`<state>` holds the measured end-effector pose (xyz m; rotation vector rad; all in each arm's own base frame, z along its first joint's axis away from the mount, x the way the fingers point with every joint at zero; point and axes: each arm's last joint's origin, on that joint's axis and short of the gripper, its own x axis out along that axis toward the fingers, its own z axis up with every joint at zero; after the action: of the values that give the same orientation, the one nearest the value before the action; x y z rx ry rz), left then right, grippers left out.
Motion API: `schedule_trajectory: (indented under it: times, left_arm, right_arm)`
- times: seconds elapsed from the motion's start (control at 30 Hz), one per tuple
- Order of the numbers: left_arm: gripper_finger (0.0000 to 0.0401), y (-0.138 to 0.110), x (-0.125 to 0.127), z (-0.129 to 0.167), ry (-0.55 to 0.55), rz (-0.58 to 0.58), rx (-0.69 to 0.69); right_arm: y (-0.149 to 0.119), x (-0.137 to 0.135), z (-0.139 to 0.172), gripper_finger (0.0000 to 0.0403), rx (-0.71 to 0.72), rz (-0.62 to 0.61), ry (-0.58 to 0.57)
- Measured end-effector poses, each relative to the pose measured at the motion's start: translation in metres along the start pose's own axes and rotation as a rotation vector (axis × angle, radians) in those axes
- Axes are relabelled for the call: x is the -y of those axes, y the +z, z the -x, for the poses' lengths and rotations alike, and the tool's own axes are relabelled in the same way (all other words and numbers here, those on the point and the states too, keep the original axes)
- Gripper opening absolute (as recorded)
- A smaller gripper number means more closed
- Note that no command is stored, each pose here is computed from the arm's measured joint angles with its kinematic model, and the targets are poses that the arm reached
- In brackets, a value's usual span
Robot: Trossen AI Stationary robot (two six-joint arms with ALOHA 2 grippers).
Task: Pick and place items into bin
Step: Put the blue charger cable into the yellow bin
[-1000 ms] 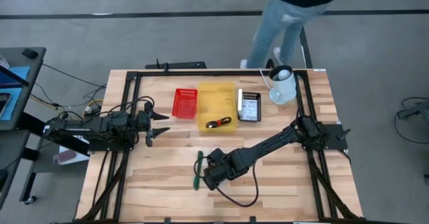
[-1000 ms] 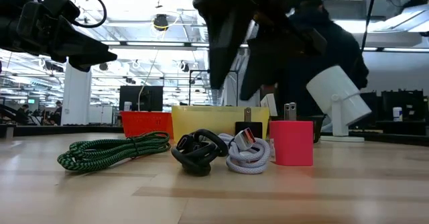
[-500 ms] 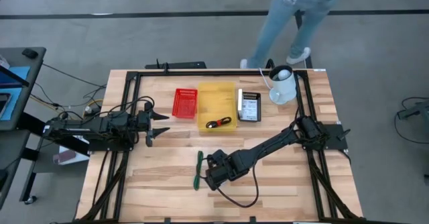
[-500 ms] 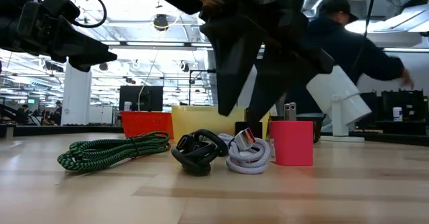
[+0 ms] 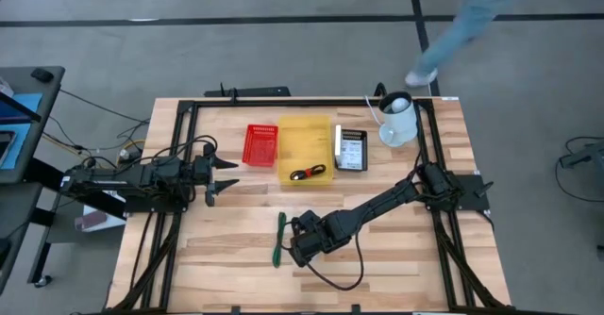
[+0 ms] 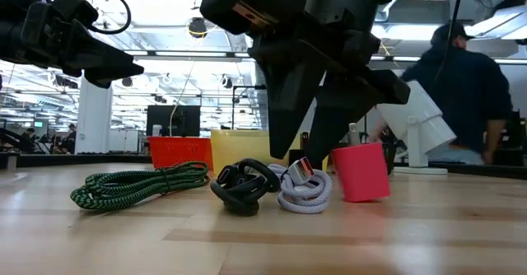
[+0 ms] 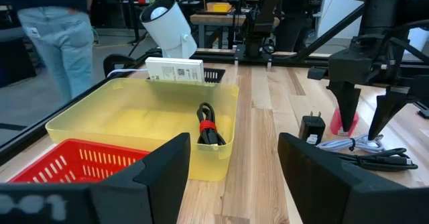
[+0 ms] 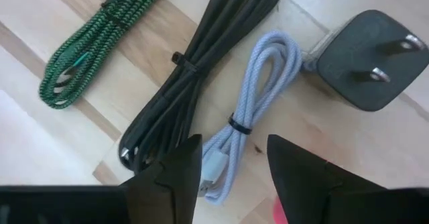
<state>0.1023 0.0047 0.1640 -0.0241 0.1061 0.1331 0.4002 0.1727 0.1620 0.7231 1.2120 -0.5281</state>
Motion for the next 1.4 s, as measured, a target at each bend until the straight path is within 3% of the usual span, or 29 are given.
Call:
schedule_trajectory:
  times: [0.63, 1.0, 1.17, 1.4]
  left_arm:
    - [0.022, 0.0, 0.0, 0.0, 0.0, 0.0, 0.0]
    - [0.022, 0.0, 0.0, 0.0, 0.0, 0.0, 0.0]
    - [0.022, 0.0, 0.0, 0.0, 0.0, 0.0, 0.0]
    - [0.022, 0.0, 0.0, 0.0, 0.0, 0.0, 0.0]
  right_arm:
    - [0.009, 0.005, -0.002, 0.0162, -0.01, 0.011, -0.013]
    - [0.001, 0.017, -0.021, 0.016, -0.046, -0.024, -0.01]
    - [0.001, 0.017, -0.021, 0.0139, -0.048, -0.034, -0.012]
    - [0.002, 0.014, -0.021, 0.0077, -0.049, -0.038, 0.025]
